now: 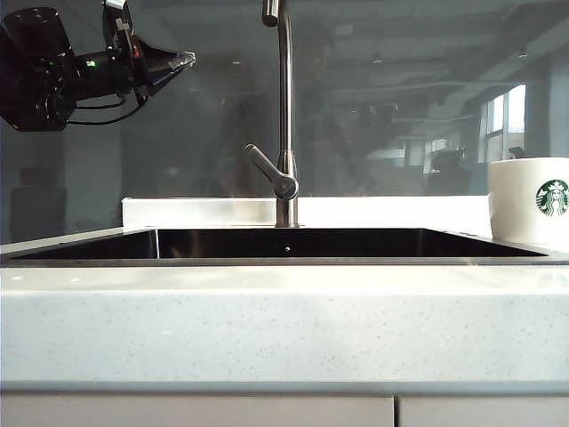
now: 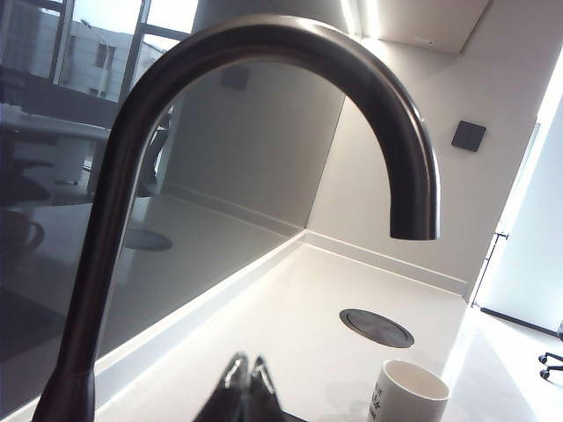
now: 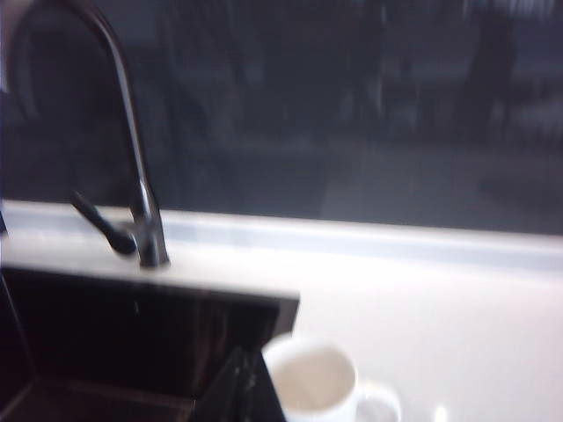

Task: Pick up the mug next to the sink, go to the faucet to get some water, pour the water into the sink, and finally put the mug back to its place.

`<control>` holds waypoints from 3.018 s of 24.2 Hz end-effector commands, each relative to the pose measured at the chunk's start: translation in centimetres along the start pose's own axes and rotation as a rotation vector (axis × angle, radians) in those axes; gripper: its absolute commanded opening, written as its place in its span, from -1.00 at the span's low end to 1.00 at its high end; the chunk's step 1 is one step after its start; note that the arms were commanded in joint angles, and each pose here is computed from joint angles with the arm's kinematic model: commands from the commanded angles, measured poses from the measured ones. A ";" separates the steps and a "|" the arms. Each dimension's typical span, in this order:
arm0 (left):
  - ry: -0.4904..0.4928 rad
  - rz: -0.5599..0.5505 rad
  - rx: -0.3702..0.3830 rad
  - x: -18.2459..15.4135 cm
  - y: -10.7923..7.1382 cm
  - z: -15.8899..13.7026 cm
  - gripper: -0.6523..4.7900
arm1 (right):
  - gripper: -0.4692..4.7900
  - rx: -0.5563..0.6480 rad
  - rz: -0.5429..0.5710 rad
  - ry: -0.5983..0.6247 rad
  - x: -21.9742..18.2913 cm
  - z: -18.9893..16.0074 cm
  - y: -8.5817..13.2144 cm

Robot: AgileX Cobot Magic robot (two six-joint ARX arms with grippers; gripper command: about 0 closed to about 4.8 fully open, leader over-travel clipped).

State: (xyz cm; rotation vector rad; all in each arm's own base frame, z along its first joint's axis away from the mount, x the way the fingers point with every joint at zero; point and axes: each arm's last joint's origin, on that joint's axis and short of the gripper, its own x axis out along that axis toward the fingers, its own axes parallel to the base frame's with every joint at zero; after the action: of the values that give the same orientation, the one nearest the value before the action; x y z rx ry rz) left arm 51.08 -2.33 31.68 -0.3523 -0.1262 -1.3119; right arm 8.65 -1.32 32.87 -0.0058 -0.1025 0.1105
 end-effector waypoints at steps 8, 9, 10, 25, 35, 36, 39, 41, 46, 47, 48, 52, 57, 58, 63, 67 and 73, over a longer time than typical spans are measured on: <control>-0.001 -0.011 0.024 0.1 -0.4 0.5 -0.77 | -0.86 -0.102 -0.071 -0.295 -7.0 0.9 2.6; 0.000 -0.011 0.022 0.1 -0.4 0.5 -0.77 | -0.86 -0.093 -0.095 -0.282 -6.6 0.3 2.4; 0.005 -0.014 0.023 0.1 -0.4 0.5 -0.77 | -0.86 -0.085 -0.105 -0.265 -6.2 -0.3 2.2; 0.014 -0.001 -0.016 0.1 -0.1 0.3 -0.77 | -0.86 0.138 -0.211 -0.006 -0.7 -15.3 0.0; 0.014 -0.001 -0.016 0.1 -0.1 0.3 -0.77 | -0.86 0.131 -0.164 0.067 -0.5 -16.3 0.9; 0.014 -0.001 -0.016 0.1 -0.1 0.3 -0.77 | -0.86 0.131 -0.166 0.071 -0.5 -16.3 0.9; 0.014 -0.001 -0.016 0.1 -0.1 0.3 -0.77 | -0.86 0.129 -0.165 0.082 -0.5 -16.4 0.9; 0.014 -0.001 -0.016 0.1 -0.1 0.3 -0.77 | -0.86 0.127 -0.164 0.096 -0.5 -16.6 0.9; 0.014 -0.001 -0.016 0.1 -0.1 0.3 -0.77 | -0.86 0.127 -0.166 0.099 -0.5 -16.6 0.9; 0.014 -0.001 -0.016 0.1 -0.1 0.3 -0.77 | -0.86 0.127 -0.165 0.094 -0.5 -16.5 0.9; 0.014 -0.001 -0.016 0.1 -0.1 0.3 -0.77 | -0.86 0.126 -0.164 0.086 -0.5 -16.4 0.9; 0.014 -0.001 -0.016 0.1 -0.1 0.3 -0.77 | -0.86 0.124 -0.163 0.059 -0.5 -16.2 0.9; 0.014 -0.001 -0.016 0.1 -0.1 0.3 -0.77 | -0.86 0.124 -0.163 0.060 -0.5 -16.2 0.9; 0.014 -0.001 -0.016 0.1 -0.1 0.3 -0.77 | -0.86 0.124 -0.163 0.061 -0.5 -16.2 0.9; 0.014 -0.001 -0.016 0.1 -0.1 0.3 -0.77 | -0.86 0.124 -0.163 0.063 -0.5 -16.2 0.9; 0.014 -0.001 -0.017 0.1 -0.1 0.3 -0.77 | -0.86 0.124 -0.163 0.063 -0.5 -16.2 0.9; 0.014 -0.001 -0.017 0.1 -0.1 0.3 -0.77 | -0.86 0.124 -0.163 0.063 -0.5 -16.2 0.9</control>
State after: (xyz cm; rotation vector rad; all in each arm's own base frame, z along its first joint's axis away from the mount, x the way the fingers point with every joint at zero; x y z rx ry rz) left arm 51.30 -2.34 31.49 -0.3742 -0.0868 -1.3099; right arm 9.73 -0.49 16.60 0.1257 -0.0162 -0.0483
